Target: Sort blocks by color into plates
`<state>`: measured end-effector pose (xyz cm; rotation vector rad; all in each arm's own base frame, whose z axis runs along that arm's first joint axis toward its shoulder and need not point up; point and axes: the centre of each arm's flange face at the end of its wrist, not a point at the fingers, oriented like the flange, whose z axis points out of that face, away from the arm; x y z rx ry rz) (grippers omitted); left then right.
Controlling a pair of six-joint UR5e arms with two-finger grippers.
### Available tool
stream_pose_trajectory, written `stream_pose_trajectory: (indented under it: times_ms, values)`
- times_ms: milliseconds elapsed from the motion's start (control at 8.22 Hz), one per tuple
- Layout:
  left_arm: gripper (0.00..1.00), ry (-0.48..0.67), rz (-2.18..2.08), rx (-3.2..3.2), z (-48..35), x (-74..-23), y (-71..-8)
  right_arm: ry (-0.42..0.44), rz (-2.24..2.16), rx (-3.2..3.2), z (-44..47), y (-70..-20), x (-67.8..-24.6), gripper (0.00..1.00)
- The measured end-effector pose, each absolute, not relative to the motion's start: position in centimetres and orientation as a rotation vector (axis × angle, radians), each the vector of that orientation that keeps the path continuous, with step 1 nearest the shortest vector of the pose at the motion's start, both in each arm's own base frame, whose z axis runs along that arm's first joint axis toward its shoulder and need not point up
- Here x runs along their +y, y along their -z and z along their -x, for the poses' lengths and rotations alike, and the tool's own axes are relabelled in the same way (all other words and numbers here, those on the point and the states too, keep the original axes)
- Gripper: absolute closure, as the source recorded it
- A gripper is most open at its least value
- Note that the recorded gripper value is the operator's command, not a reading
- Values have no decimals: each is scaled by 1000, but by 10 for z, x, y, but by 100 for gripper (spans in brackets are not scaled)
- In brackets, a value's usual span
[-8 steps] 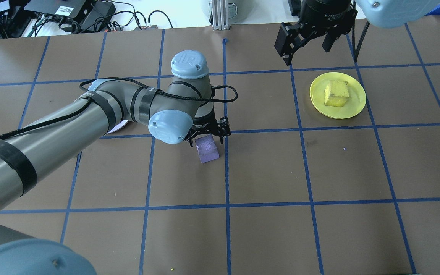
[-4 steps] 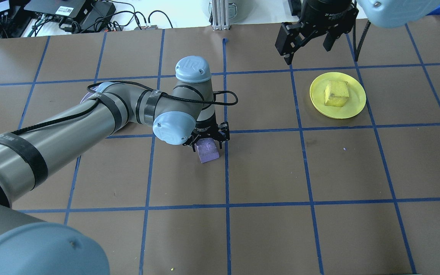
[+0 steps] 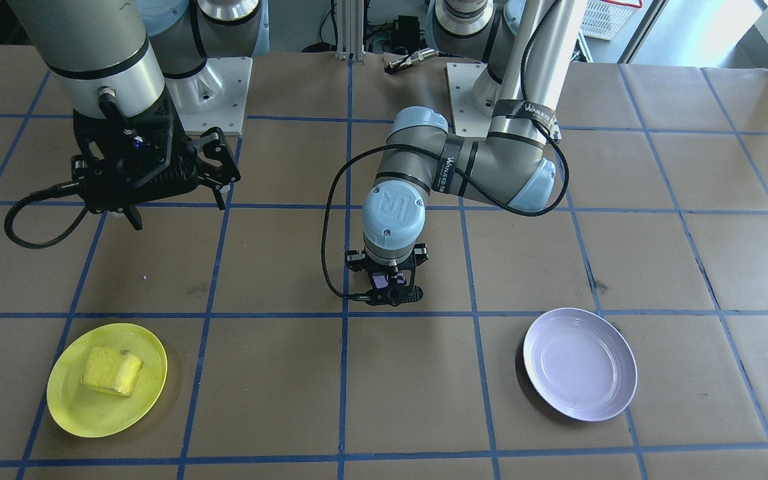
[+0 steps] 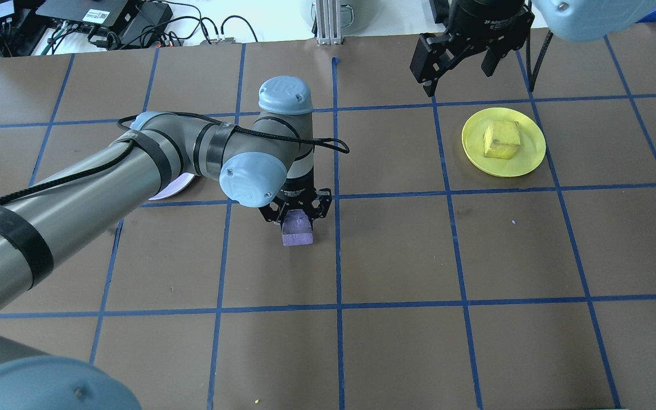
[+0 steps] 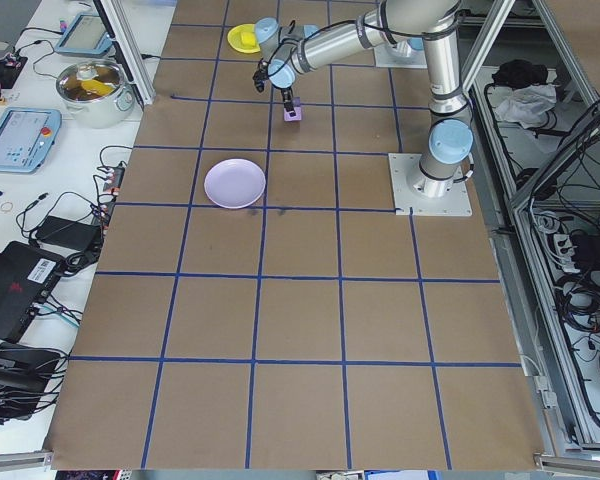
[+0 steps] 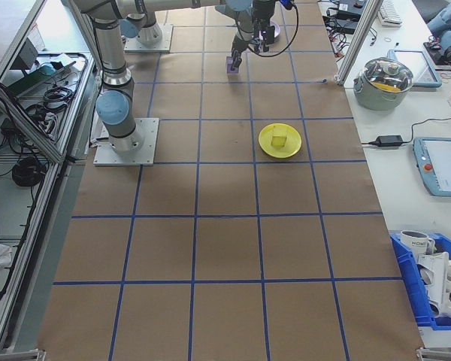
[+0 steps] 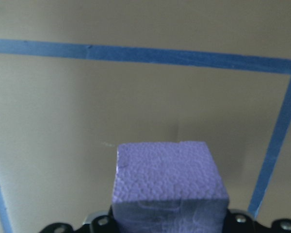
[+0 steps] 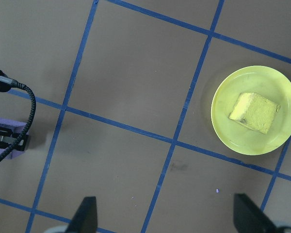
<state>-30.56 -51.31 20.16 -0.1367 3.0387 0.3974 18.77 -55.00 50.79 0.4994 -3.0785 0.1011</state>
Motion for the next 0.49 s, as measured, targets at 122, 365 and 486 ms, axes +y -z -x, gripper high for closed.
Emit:
stream_pose_trajectory:
  times_ms: [122, 365, 486]
  values:
    - [100, -383, 108, 3018, 300, -514, -222, -103, -500, -3079, -188, -508, -550, 0]
    - [100, -250, -1, 2944, 273, -532, -270, -108, -500, -3078, -188, -508, -551, 0]
    - [100, -208, -46, 2926, 250, -547, -288, -110, -499, -3077, -188, -508, -551, 0]
